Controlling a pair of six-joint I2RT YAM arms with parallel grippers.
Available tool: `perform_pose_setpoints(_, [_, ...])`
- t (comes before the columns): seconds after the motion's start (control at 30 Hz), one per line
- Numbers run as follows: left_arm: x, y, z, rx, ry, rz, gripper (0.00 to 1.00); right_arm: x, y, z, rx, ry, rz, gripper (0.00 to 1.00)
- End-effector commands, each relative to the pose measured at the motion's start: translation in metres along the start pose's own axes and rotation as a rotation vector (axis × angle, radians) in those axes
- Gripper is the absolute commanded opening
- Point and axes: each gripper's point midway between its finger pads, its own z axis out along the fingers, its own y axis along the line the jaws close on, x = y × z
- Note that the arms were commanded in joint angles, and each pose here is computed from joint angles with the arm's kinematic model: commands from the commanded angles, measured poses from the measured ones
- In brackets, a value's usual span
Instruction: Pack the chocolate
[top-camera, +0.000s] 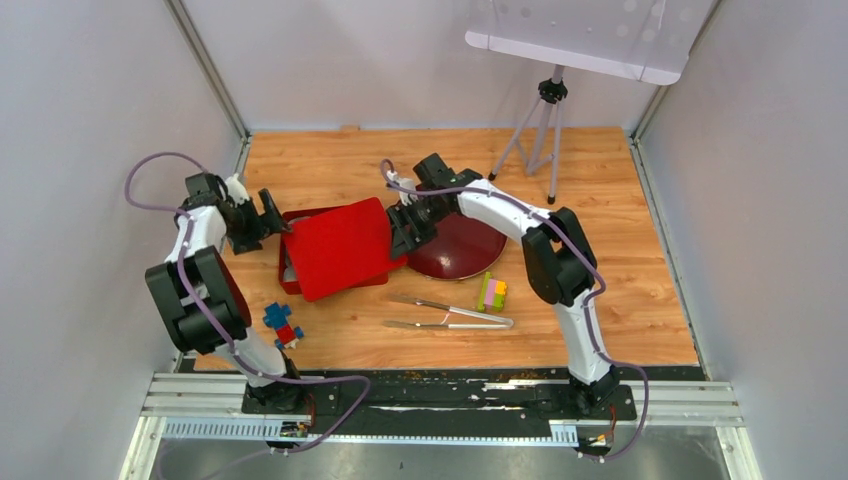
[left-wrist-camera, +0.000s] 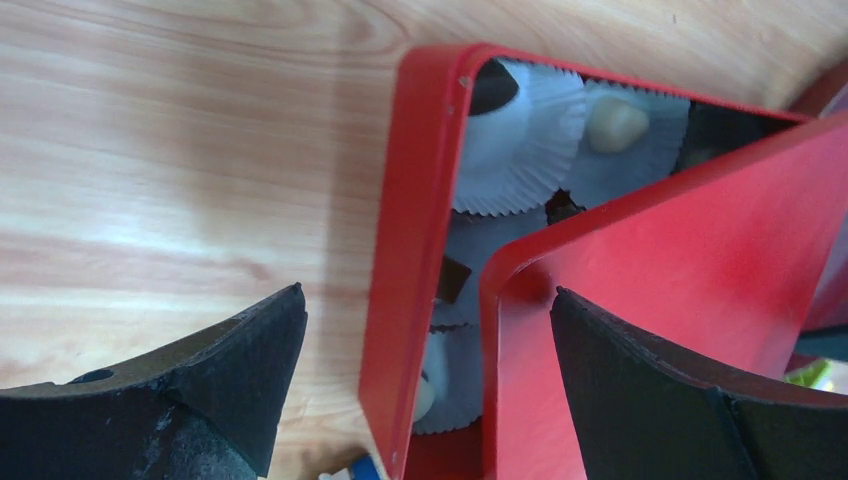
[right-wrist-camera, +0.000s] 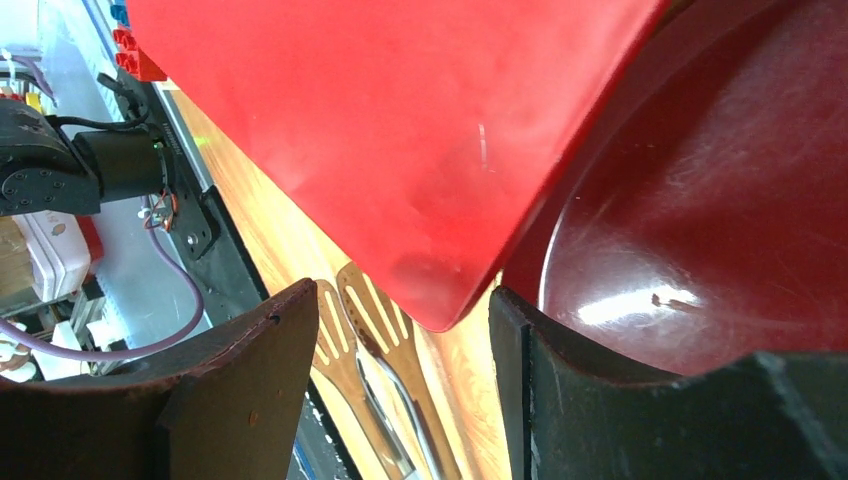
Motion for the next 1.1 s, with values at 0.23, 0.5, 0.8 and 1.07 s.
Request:
perform_pose_setpoints(0.23, [0.032, -0.036, 0.008, 0.263, 0.134, 0.048, 1.0, -0.02, 0.046, 0.01, -0.068, -0.031, -0.121, 0.63])
perform_pose_setpoints(0.5, [0.03, -0.011, 0.007, 0.128, 0.146, 0.122, 1.0, -0.03, 0.061, 0.021, -0.063, -0.039, -0.189, 0.63])
perform_pose_setpoints(0.8, [0.03, -0.022, -0.004, 0.174, 0.205, 0.109, 0.99, -0.037, 0.068, 0.015, -0.021, -0.065, -0.239, 0.62])
perform_pose_setpoints(1.07, [0.039, -0.022, -0.006, 0.143, 0.2, 0.103, 1.0, -0.049, 0.036, -0.025, 0.129, -0.136, -0.209, 0.69])
